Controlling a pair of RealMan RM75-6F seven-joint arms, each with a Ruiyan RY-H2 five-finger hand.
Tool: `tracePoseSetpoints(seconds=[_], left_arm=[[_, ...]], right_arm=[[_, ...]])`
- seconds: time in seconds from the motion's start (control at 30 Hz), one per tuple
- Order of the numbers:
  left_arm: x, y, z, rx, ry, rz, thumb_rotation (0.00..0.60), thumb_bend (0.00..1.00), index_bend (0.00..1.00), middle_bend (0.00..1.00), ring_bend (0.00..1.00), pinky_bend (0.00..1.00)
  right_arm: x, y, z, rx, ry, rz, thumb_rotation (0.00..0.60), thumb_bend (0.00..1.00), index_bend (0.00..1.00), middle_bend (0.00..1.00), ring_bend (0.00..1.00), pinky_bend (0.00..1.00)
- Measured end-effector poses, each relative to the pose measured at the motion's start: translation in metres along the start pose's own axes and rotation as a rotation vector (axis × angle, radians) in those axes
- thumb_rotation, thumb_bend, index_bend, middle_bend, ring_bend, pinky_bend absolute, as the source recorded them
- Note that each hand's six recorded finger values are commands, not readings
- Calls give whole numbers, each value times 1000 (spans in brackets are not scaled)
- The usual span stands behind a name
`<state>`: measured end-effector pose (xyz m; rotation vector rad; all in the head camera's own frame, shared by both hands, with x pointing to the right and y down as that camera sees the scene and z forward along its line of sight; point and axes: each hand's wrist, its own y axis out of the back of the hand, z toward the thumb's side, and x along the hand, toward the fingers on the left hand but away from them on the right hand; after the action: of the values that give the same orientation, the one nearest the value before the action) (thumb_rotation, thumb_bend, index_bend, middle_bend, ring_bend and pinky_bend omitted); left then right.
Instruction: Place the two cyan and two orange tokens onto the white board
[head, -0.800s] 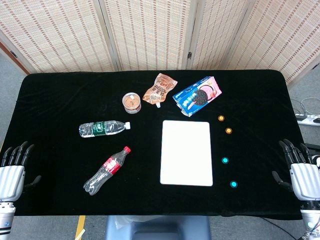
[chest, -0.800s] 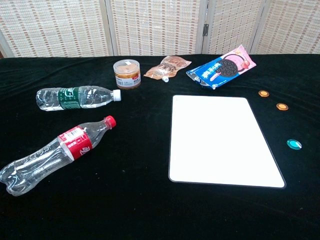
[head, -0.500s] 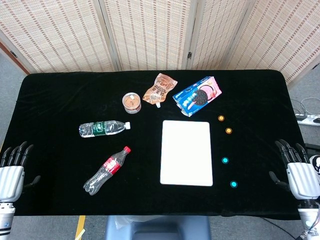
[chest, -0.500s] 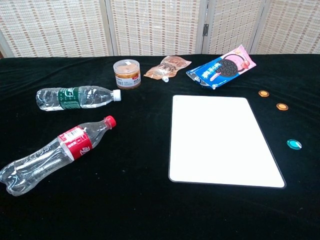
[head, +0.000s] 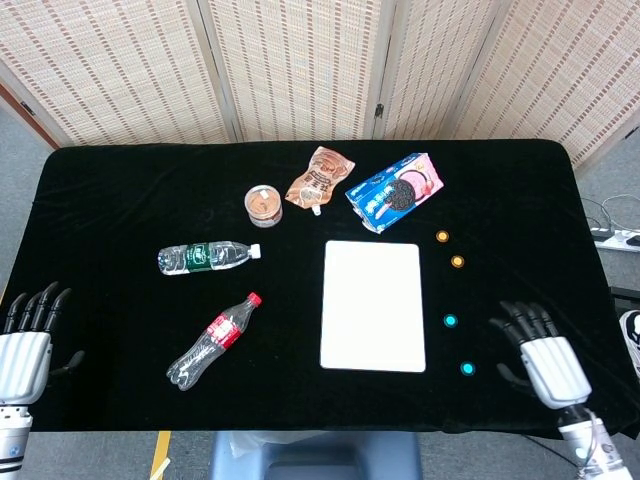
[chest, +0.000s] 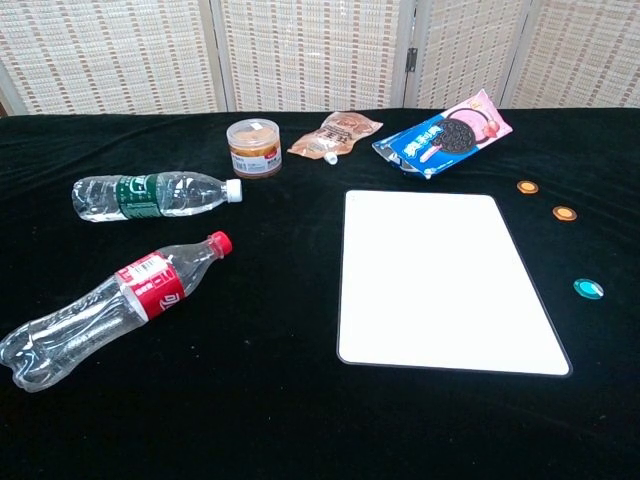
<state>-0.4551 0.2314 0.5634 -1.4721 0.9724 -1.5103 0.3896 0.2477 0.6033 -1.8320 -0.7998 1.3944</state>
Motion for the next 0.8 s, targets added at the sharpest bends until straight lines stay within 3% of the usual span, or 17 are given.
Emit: tracePoseSetpoints(seconds=[0.13,0.3,0.5,0.8], left_arm=[[-1,2,-1,-2,3,3,600,254,84,62,117,0],[-1,-1,2,-2,-3,-11,600,254,83,62,117,0],[-1,-3,6,-5,-12,-23,600,254,83,62,117,0],[-2,-4,5,-5,-7,-33,600,254,84,62,117,0]], right_arm=[[1,-12,4,-10,29,28,600,329,408,112,26,0],[4,-28,6,-1,52,87,600,329,455,124,27,0],[-2,-47,3,5,55,153,600,330,457,125,26,0],[-20,-64,-3,10,52,195,600,330,457,125,28,0]])
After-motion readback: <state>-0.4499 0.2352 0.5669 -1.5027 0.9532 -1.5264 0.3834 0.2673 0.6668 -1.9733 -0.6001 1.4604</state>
